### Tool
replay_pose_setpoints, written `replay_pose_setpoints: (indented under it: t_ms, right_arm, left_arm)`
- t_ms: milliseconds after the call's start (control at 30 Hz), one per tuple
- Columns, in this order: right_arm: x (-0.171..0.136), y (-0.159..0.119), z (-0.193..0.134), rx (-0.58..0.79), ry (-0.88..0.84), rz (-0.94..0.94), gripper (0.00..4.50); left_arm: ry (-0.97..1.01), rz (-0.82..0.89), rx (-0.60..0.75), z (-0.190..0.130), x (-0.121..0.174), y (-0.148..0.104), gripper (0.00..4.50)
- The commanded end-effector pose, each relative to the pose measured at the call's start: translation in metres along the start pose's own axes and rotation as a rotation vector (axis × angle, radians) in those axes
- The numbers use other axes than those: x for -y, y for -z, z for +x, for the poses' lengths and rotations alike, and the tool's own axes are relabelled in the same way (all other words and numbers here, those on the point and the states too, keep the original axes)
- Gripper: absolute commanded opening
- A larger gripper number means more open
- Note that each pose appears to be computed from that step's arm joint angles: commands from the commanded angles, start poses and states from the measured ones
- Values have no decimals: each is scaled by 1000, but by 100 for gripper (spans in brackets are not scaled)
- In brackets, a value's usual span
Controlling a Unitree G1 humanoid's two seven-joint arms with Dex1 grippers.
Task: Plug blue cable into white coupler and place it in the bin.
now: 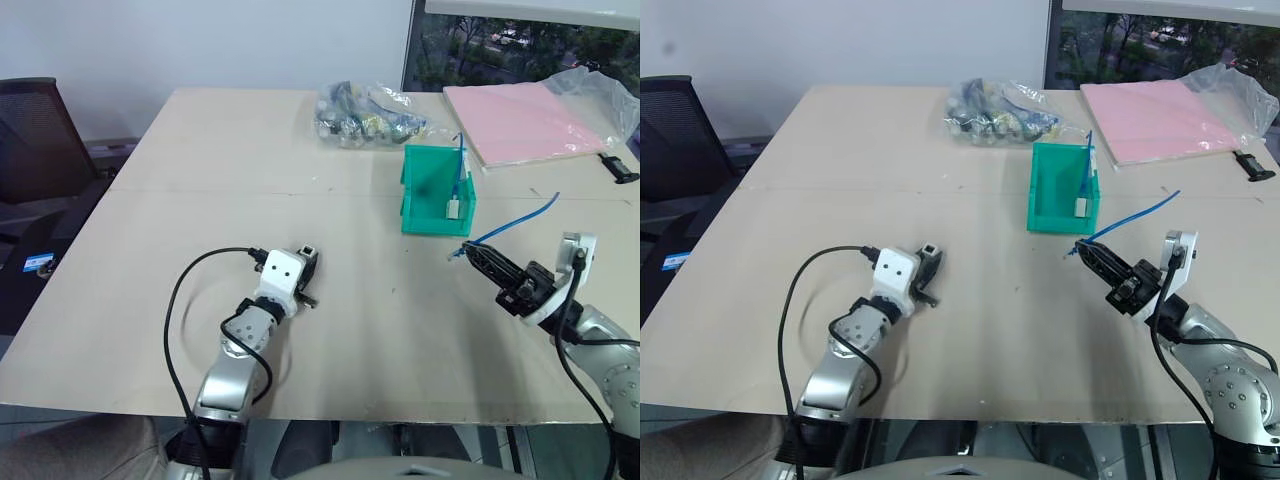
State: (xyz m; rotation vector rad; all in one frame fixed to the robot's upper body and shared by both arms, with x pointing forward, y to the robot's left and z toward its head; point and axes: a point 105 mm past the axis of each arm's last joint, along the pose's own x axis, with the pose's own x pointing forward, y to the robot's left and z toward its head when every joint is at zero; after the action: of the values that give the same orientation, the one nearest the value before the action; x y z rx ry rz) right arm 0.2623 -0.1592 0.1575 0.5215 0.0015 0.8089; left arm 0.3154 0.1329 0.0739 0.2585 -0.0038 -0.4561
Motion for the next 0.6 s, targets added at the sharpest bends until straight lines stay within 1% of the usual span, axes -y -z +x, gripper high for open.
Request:
replay_pose_setpoints:
  t_ms: [33,133,200,233,333,467,600]
  right_arm:
    - [-21,-12,16,6,-79,-119,0]
    - [-31,-5,30,-56,-138,-238,0]
    - [-38,3,39,-101,-207,-336,0]
    - [-41,9,44,-135,-250,-391,0]
    - [-39,21,50,-187,-318,-487,0]
    - [-31,31,57,-237,-378,-585,0]
    - [-24,36,56,-259,-381,-603,0]
  left_arm:
    - [278,-84,29,7,27,-2,56]
    - [513,-112,68,14,46,-12,56]
    - [710,-128,93,21,61,-20,56]
    - [839,-123,101,23,72,-24,56]
    - [1067,-31,94,32,87,-25,56]
    - [1239,55,73,47,95,-30,56]
    - [1284,134,58,56,94,-32,56]
